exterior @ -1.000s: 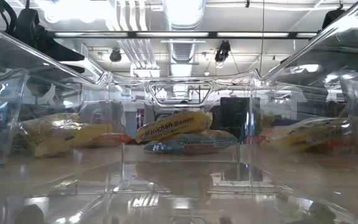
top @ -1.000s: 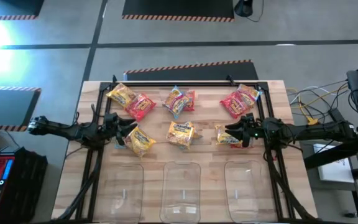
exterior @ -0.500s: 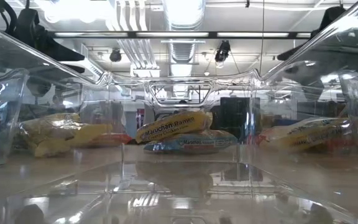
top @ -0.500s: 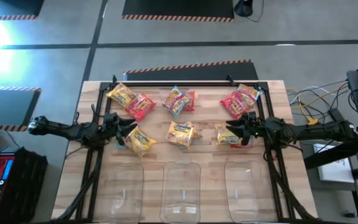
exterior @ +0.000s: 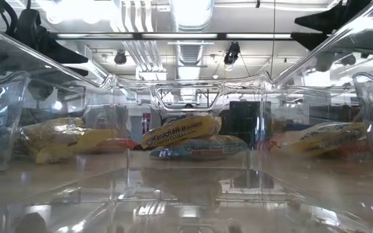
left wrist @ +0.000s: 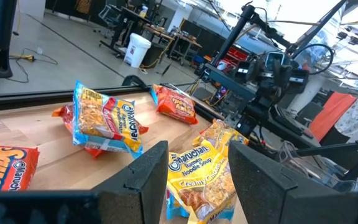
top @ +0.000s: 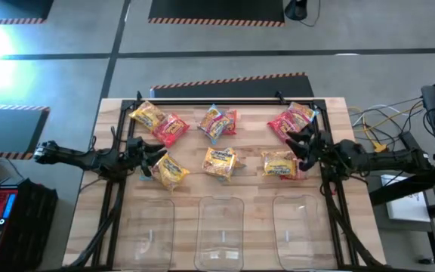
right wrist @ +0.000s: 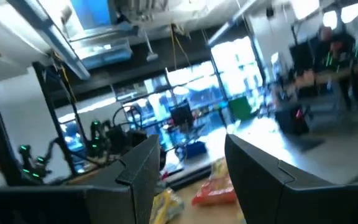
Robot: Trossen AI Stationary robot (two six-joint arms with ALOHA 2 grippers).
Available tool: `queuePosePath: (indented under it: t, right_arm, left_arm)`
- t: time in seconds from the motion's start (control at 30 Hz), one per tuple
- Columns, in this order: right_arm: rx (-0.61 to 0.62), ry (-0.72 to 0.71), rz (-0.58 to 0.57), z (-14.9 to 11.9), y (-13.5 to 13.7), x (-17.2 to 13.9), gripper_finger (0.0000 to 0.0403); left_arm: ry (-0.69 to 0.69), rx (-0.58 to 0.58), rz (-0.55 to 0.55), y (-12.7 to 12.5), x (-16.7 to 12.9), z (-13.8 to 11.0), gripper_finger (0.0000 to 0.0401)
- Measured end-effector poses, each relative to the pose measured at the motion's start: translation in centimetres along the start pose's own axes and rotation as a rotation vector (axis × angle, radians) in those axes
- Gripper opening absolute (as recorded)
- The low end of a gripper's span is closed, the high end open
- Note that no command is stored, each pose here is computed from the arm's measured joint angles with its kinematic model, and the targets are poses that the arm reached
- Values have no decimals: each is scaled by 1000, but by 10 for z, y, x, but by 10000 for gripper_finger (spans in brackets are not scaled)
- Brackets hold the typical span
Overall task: Sort Maruchan noodles
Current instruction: Put the blue noodle pack into the right transparent bin
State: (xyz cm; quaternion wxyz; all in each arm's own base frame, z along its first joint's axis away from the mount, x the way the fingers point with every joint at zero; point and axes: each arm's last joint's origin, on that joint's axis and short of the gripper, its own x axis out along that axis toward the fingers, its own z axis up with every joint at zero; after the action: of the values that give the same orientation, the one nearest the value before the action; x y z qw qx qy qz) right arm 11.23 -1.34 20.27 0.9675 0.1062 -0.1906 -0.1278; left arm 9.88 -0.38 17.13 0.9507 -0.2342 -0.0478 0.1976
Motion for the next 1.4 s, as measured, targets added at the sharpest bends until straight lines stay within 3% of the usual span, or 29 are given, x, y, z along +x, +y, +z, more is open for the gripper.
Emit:
queuePosePath:
  t: [0.2, 0.33, 0.67, 1.07, 1.27, 1.4]
  right_arm:
    - [-216, 4, -1, 0, 0, 0, 171]
    - [-288, -9, -8, 1, 0, 0, 171]
    - [-273, -71, -16, 15, 3, 3, 171]
    - [-232, -210, -10, 61, 14, 14, 171]
    - [-95, -256, 5, 82, 20, 20, 171]
    - [-49, -212, 7, 90, 24, 30, 171]
  left_arm:
    - [1, 0, -3, 0, 0, 0, 152]
    - [1, 0, -2, 0, 0, 0, 152]
    - [-28, 0, 43, 1, 0, 1, 152]
    - [-337, -123, 153, -4, -5, 30, 152]
    - [-439, -233, 112, -6, -9, 42, 152]
    - [-488, -262, 92, -7, -12, 48, 152]
